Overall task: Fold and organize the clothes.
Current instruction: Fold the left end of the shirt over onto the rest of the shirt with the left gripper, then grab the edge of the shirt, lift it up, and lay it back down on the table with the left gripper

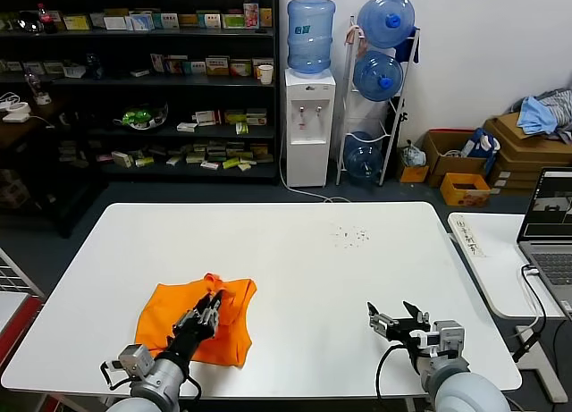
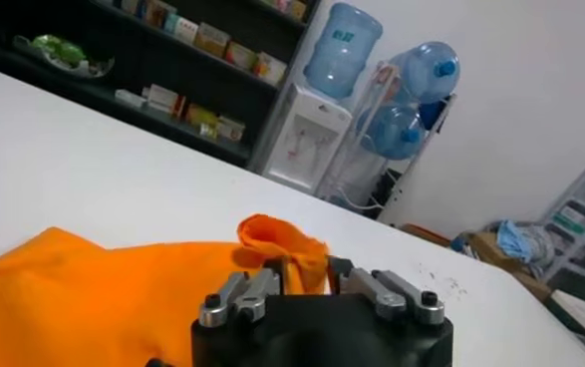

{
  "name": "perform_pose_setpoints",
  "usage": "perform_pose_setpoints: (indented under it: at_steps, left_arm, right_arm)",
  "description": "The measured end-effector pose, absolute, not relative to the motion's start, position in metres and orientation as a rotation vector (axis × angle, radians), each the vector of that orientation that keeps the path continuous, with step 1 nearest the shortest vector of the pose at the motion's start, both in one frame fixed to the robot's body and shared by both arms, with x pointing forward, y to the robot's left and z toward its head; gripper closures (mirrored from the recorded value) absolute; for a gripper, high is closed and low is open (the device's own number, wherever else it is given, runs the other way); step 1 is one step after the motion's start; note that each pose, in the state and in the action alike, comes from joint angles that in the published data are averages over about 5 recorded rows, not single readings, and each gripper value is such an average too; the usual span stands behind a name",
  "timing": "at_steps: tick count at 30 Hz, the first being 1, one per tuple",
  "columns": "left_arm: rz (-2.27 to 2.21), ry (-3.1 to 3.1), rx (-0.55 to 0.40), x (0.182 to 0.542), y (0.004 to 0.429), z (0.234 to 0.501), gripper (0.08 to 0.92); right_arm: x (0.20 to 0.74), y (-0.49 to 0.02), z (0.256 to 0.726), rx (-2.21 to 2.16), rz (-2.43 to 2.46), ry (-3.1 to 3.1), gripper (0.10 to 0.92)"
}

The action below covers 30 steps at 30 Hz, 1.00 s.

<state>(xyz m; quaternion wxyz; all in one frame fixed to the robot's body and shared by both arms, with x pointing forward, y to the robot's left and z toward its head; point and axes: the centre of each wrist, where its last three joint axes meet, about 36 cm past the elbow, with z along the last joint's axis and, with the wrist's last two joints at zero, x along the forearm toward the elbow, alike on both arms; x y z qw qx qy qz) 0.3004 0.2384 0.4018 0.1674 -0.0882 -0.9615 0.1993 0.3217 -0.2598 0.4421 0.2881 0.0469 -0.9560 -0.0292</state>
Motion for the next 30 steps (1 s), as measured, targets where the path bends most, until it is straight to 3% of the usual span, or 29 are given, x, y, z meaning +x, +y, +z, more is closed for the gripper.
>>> perform_pose_setpoints:
  at_steps: [7,14,21,30]
  left_arm:
    - [0.472,-2.755,-0.256,0.291,0.260,0.401,0.365]
    - [0.210,-2.799,-0.196,0.291,0.316,0.391,0.194]
    - [0.039,-2.772,-0.141,0.299,0.372,0.383,0.177]
    - [0.068,-2.692,-0.117,0.313,0.405,0.379,0.177]
  right_arm:
    - [0.324,-0.258,0.441,0.135,-0.082,-2.552,0.200]
    - [0.325,-0.259,0.440,0.144,-0.085,-2.552,0.200]
    - [0.326,-0.256,0.440,0.155,-0.089,-2.551,0.200]
    - [0.325,-0.258,0.441,0.151,-0.085,-2.550,0.200]
